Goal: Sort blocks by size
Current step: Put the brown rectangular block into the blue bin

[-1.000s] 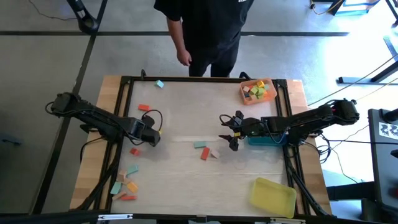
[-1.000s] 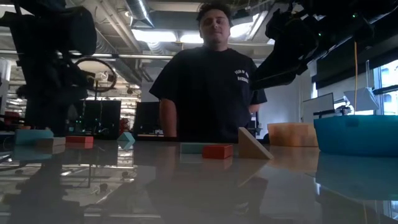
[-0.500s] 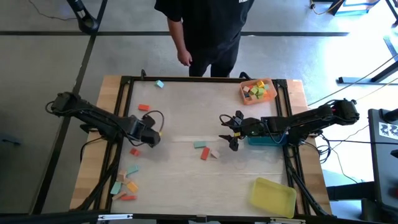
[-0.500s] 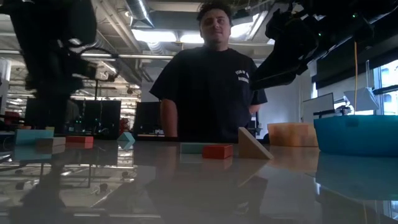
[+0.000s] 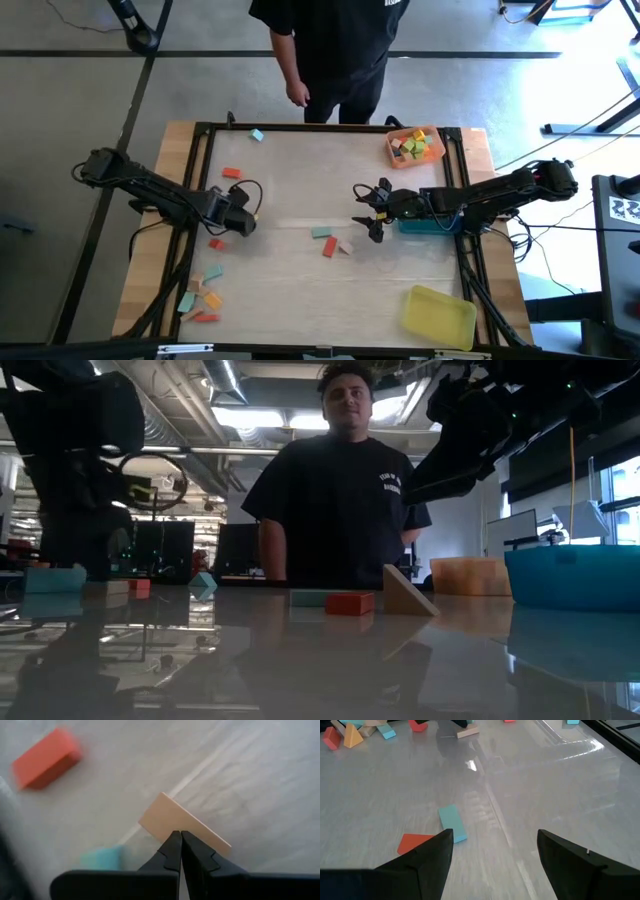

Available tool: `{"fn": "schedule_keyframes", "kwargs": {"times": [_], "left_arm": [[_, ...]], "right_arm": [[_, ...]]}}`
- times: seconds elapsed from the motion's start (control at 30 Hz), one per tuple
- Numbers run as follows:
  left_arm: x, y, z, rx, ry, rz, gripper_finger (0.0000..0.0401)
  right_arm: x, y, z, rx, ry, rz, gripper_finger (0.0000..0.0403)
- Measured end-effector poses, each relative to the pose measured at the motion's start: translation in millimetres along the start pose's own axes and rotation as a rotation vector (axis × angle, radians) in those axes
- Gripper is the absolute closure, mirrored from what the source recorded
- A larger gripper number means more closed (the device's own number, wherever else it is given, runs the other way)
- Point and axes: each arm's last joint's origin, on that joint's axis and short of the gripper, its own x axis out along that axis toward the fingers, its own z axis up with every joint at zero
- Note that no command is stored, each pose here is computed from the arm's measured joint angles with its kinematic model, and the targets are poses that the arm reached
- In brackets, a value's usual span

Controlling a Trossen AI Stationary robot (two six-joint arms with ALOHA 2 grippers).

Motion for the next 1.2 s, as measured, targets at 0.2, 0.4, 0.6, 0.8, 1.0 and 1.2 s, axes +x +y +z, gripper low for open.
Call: {"fn": "schedule_keyframes", "kwargs": {"times": [0.2,0.4,0.6,0.8,1.0,1.2], "left_arm": [[-3.2,-23.2,10.1,0.251,-0.125,-0.223,0.04],[-13.3,-38.1,13.8,0.577,-0.261,-0.317,0.04],[-39.9,-53.0,25.0,0.557,-0.334,-0.386,0.04],[-49.1,-59.4,24.9,0.331,-0.314,-0.465,0.0399],[-41.7,-51.8,26.5,0.175,-0.197,-0.444,0.0337],[-31.0,-44.1,25.2,-0.015,-0.121,-0.396,0.0217]], "right_arm": [[0.0,0.0,0.0,0.0,0.0,0.0,0.0119],[0.0,0.0,-0.1,-0.001,0.001,0.0,0.0119],[0.0,0.0,-0.3,-0.001,0.003,-0.001,0.0119],[0.0,-0.1,-0.2,-0.001,0.002,0.0,0.0119],[0.0,0.0,-0.1,-0.001,0.001,0.0,0.0119],[0.0,0.1,-0.1,-0.013,0.001,0.0,0.0119]]}}
